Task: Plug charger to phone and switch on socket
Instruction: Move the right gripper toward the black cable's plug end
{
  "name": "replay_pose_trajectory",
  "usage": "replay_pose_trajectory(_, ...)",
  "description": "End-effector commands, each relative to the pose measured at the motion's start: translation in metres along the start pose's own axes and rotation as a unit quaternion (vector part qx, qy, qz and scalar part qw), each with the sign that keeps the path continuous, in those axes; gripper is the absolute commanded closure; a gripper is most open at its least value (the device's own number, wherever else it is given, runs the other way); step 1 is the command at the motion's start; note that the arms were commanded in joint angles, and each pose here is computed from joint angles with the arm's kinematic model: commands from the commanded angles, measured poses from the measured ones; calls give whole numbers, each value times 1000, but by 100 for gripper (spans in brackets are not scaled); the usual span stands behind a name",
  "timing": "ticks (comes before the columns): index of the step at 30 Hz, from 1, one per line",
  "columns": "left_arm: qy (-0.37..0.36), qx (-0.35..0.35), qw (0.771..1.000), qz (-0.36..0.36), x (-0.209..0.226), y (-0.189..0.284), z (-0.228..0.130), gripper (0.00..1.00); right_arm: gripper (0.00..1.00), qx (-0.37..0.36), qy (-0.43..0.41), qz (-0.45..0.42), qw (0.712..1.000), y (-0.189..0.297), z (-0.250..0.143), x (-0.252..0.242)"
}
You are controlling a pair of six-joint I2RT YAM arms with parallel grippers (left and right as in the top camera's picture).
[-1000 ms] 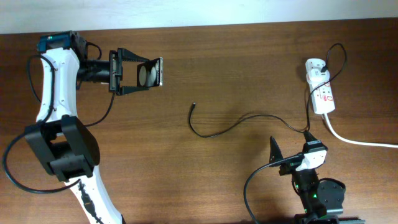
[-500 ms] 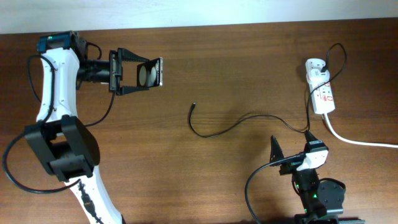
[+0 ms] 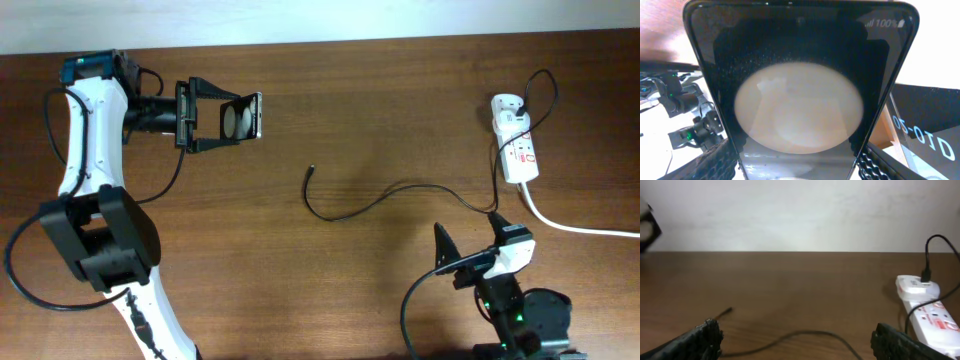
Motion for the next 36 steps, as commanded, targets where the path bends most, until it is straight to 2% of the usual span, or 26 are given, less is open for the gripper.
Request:
replay_pose_trajectory(1,-2,1,1000,-7,-3,4,-4,96,1,-6,-32,28,999,1,22,4)
replay_pose_trajectory(4,-3,-15,1000,5,-2,1,-1,100,1,9,-36,54,998,-4,33,7)
replay_pose_trajectory(12,-15,-43,998,51,4,-23,-4,100,1,71,-58,113,989,-26,79,7)
replay_pose_trajectory(17,-23,-78,993,83,10,-34,-1,100,1,74,-63,145,985,-30,96,10)
replay_pose_trajectory(23,-35,-157,978,134,18,-40,10,100,1,103,-79,178,975,-29,87,17)
replay_pose_trajectory(26,-44,-173,973,144,19,-44,12,100,1,118,-92,206,967,-34,82,22)
replay_pose_trajectory(28,-58,-190,968,151,18,-48,14,100,1,145,-125,231,954,-42,74,25)
replay_pose_trajectory(31,-40,-234,958,161,18,-50,20,100,1,181,-154,277,931,-54,60,32)
replay_pose_trajectory(36,-47,-251,954,158,15,-50,24,100,2,225,-196,328,896,-69,41,40)
Point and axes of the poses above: each gripper's point midway between its finger pads, its own y axis back along the fingers, its own x axis along the line the jaws close on, z = x × y, the point moved 7 cm from there along y, back along the fingers, and after that the axes turned 12 degrees about y, right-handed, at the moved point
